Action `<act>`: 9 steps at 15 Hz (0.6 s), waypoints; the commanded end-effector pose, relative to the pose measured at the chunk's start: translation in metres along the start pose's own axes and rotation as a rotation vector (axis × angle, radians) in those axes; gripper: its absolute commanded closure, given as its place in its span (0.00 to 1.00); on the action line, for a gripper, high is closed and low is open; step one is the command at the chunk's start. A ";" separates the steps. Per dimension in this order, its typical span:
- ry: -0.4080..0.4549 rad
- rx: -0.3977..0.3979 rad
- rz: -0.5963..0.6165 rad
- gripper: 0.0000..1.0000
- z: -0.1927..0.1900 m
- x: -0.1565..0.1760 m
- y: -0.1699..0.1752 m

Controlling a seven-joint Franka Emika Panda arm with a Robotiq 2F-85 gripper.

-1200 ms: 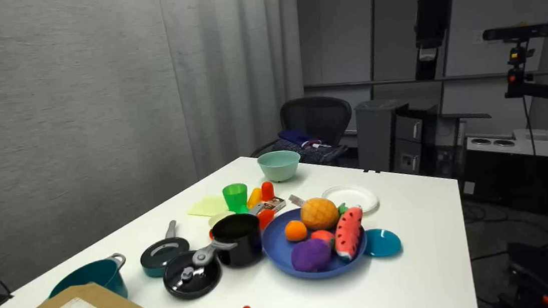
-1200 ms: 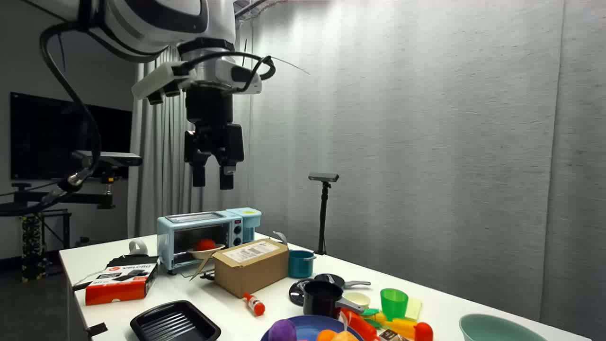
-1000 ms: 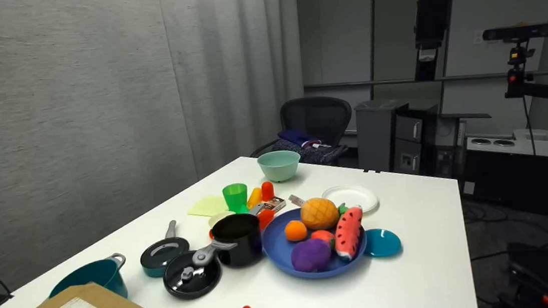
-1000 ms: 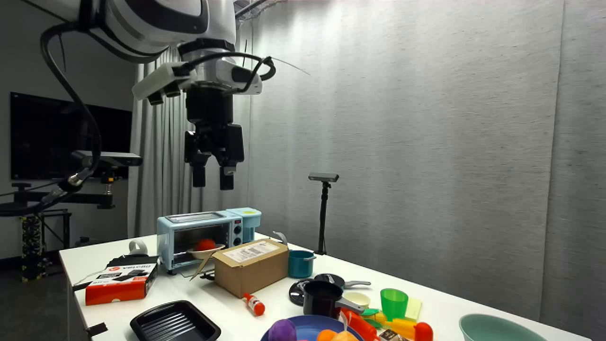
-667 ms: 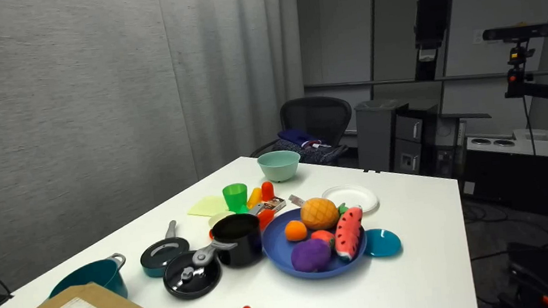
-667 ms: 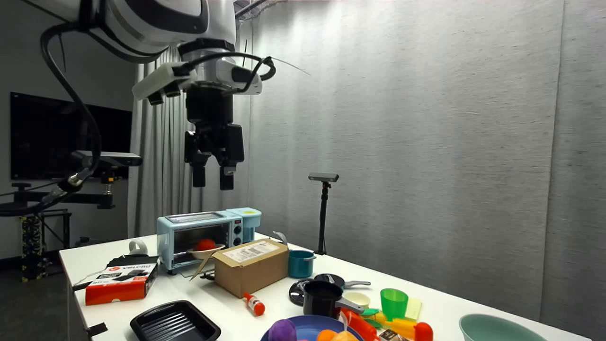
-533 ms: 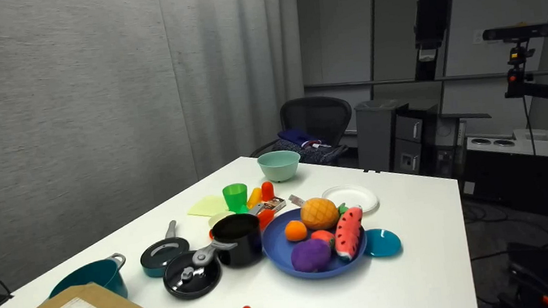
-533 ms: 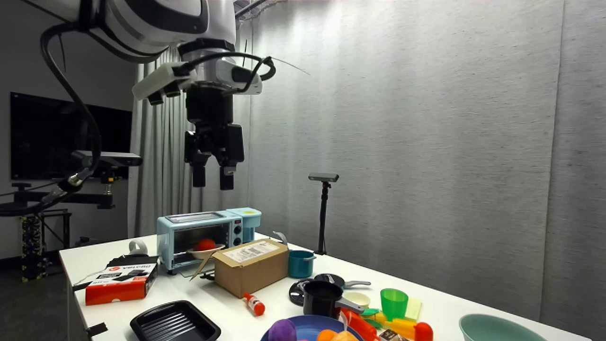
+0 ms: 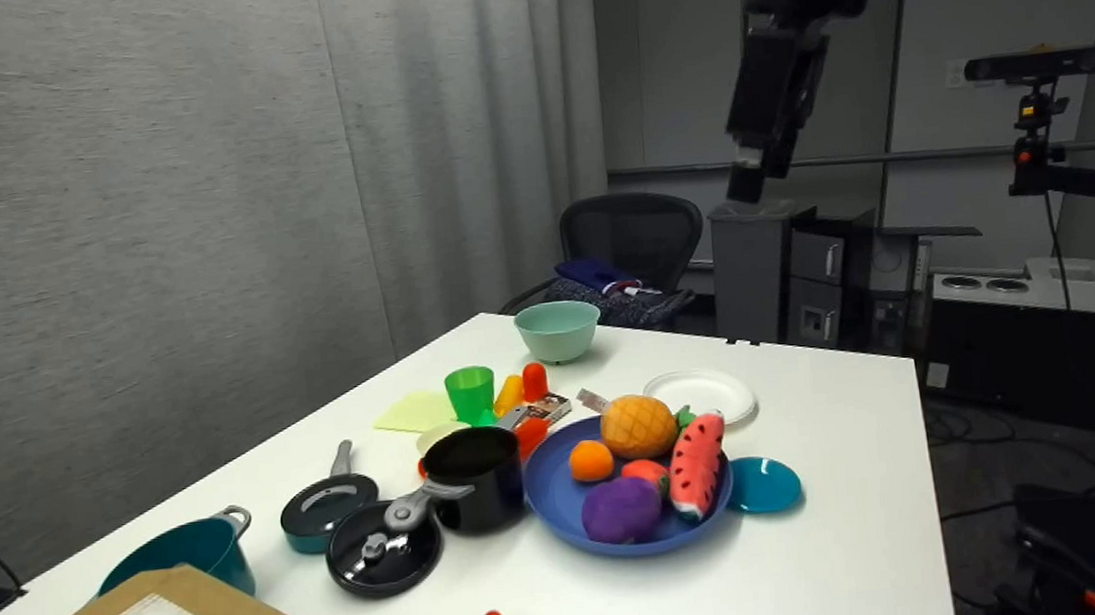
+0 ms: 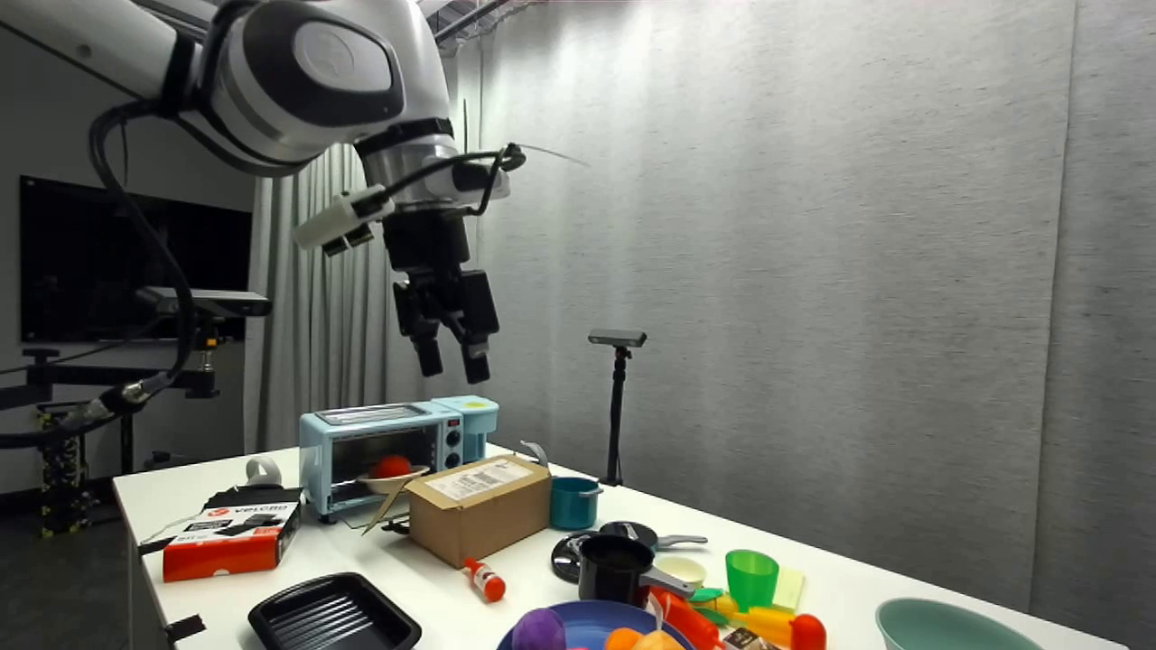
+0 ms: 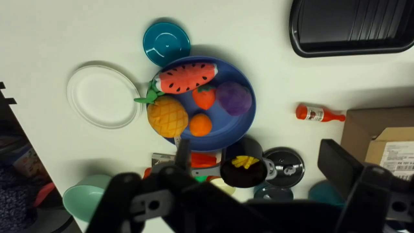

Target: Remove the plush toys from the blue plate

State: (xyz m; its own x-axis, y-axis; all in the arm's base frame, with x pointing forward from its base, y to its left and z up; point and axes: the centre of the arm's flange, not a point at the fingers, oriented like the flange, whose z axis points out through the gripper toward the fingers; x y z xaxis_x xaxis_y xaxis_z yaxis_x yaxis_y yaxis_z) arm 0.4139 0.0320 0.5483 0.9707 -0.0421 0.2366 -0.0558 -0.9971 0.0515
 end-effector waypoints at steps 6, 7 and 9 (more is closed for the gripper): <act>-0.025 -0.089 0.159 0.00 0.093 0.029 -0.004; -0.037 -0.093 0.169 0.00 0.101 0.032 -0.004; -0.042 -0.093 0.176 0.00 0.105 0.037 -0.004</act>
State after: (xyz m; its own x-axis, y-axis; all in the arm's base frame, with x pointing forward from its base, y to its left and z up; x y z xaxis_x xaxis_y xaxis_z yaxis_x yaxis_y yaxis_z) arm 0.4746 0.0277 0.4548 0.9530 -0.2194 0.2092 -0.2444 -0.9642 0.1025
